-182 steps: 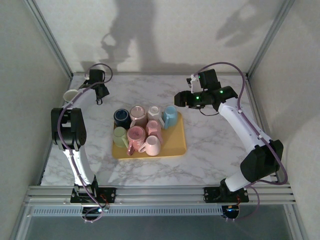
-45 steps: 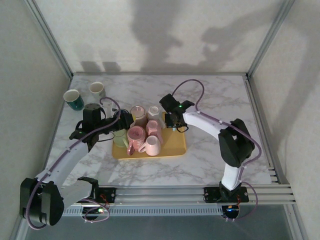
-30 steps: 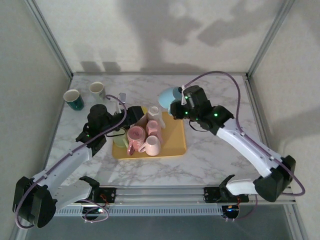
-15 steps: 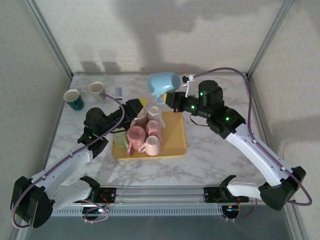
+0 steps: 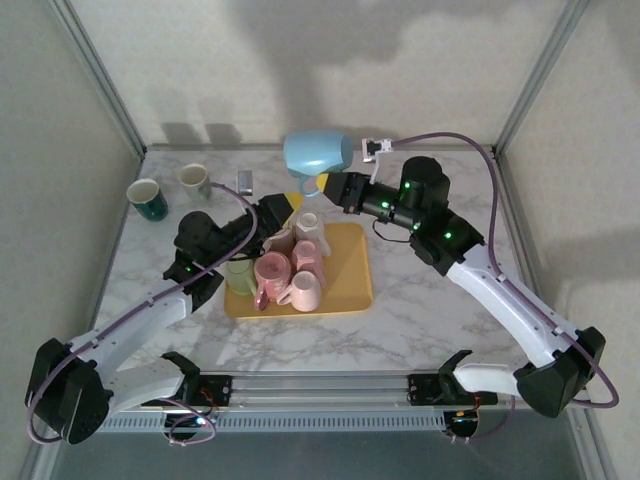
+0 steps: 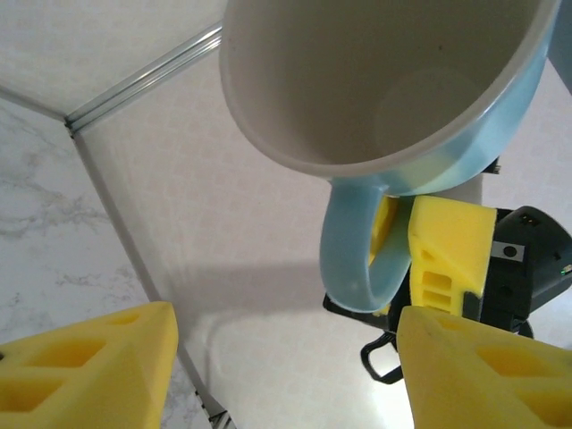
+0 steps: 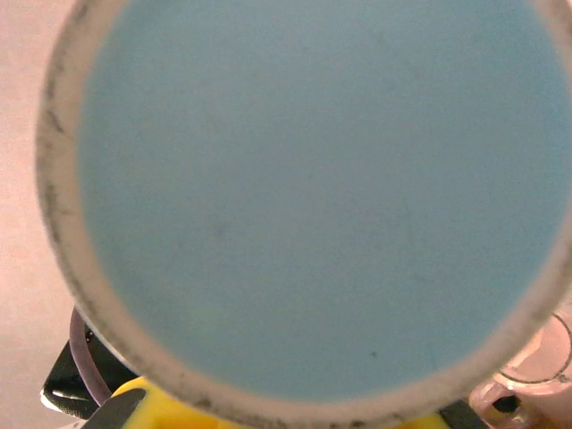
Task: Turn the mug right side up
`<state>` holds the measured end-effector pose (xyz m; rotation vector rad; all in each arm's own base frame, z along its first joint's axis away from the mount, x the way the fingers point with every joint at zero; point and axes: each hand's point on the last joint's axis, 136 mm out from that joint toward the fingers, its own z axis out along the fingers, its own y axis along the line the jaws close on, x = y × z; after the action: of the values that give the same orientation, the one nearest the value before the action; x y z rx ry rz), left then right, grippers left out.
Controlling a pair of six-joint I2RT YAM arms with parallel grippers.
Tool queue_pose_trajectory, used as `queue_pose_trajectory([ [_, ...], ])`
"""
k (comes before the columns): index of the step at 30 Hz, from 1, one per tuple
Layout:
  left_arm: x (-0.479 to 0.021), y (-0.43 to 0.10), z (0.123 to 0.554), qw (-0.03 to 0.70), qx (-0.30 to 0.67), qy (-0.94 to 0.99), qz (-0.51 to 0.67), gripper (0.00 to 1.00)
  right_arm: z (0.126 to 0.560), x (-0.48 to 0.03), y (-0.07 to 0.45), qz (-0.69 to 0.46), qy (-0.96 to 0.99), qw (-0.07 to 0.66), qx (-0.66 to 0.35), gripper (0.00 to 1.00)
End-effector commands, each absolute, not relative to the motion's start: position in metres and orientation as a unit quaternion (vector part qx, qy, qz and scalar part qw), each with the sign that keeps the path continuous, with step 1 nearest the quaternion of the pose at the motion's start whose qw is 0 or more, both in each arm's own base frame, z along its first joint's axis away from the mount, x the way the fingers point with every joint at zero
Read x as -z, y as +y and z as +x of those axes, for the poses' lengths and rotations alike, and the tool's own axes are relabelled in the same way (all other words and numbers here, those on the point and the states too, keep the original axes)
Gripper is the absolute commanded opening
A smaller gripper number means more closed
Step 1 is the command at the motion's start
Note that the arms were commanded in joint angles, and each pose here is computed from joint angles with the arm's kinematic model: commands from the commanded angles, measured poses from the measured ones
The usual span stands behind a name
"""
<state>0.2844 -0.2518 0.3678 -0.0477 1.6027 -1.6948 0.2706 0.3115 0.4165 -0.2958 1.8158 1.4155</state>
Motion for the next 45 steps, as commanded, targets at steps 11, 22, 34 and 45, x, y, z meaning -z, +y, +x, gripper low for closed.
queue_pose_trajectory([
  [11,-0.414,-0.254,0.274,0.401,0.725,0.560,0.009,0.56,0.265,-0.448,0.317,-0.113,0.656,0.399,-0.631,0.00],
  [22,-0.427,-0.255,0.276,0.411,0.736,0.538,0.011,0.30,0.265,-0.443,0.322,-0.110,0.653,0.380,-0.646,0.00],
  [34,-0.427,-0.253,0.279,0.433,0.718,0.544,0.017,0.00,0.280,-0.417,0.308,-0.095,0.707,0.373,-0.593,0.61],
  [45,-0.430,-0.238,0.304,0.526,0.584,0.618,0.016,0.00,0.279,-0.373,0.241,-0.119,0.813,0.427,-0.377,0.67],
])
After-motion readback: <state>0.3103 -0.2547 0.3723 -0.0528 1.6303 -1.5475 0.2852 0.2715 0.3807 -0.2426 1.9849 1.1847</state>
